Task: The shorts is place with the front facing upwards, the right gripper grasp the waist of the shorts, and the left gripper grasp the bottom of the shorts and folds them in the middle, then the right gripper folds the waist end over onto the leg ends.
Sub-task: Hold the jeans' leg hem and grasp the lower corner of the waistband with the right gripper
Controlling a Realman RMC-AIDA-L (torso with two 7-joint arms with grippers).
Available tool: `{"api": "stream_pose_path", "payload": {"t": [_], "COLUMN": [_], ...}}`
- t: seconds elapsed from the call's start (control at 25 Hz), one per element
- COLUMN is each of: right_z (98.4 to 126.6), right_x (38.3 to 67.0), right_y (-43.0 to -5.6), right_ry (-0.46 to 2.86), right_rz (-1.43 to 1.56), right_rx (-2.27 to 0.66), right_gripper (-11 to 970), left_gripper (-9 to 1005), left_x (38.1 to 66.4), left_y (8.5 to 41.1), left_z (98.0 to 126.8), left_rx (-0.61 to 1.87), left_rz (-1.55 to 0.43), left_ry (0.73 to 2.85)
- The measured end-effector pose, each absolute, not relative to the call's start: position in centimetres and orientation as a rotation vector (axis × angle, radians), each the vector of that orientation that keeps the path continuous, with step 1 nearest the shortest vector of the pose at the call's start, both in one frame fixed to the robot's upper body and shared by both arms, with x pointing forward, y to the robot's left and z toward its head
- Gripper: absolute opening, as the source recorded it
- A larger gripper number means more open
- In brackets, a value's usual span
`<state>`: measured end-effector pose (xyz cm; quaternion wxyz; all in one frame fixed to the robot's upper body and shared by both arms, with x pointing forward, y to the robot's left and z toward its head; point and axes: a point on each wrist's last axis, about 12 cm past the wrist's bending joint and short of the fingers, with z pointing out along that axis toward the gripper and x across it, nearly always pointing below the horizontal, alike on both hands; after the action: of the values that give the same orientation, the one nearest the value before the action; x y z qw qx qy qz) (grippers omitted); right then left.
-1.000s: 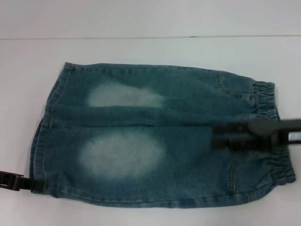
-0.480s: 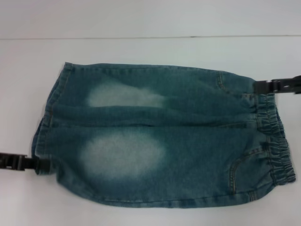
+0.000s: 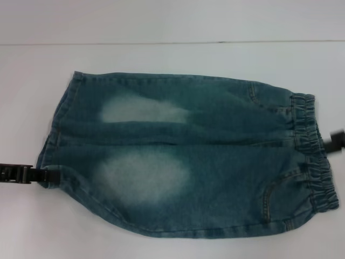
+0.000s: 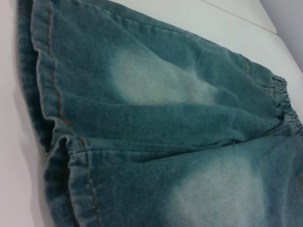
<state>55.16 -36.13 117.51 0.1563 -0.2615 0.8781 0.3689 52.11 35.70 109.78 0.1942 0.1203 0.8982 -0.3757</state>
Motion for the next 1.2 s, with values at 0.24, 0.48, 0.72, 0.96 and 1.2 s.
{"api": "stream_pose_path", "payload": {"t": [0.24,0.48,0.72,0.96,1.2], "right_z": [116.7,116.1,115.5,114.9,114.2], "right_x": [55.0,55.5,56.4,56.6,56.8], "right_y": [-36.3,-36.1,-34.9,-33.8,-33.5], "right_ry": [2.645,2.753,2.79,2.839,2.884], "right_rz": [0.962,0.83,0.724,0.707,0.677], "right_rx": [-0.799,-0.878,-0.967,-1.041,-1.062], "right_gripper": [802,802,802,802,802], "left_gripper": [29,29,29,29,29], "left_x": [52.2,52.3,52.5,52.5,52.6], "left_y": [35.6,35.5,35.5,35.7,35.7], "left_z": [109.7,109.6,109.5,109.6,109.7], "left_rx": [0.333,0.323,0.314,0.296,0.29], "left_rz": [-1.05,-1.047,-1.045,-1.047,-1.047], "left_ry": [2.517,2.514,2.505,2.492,2.478]}}
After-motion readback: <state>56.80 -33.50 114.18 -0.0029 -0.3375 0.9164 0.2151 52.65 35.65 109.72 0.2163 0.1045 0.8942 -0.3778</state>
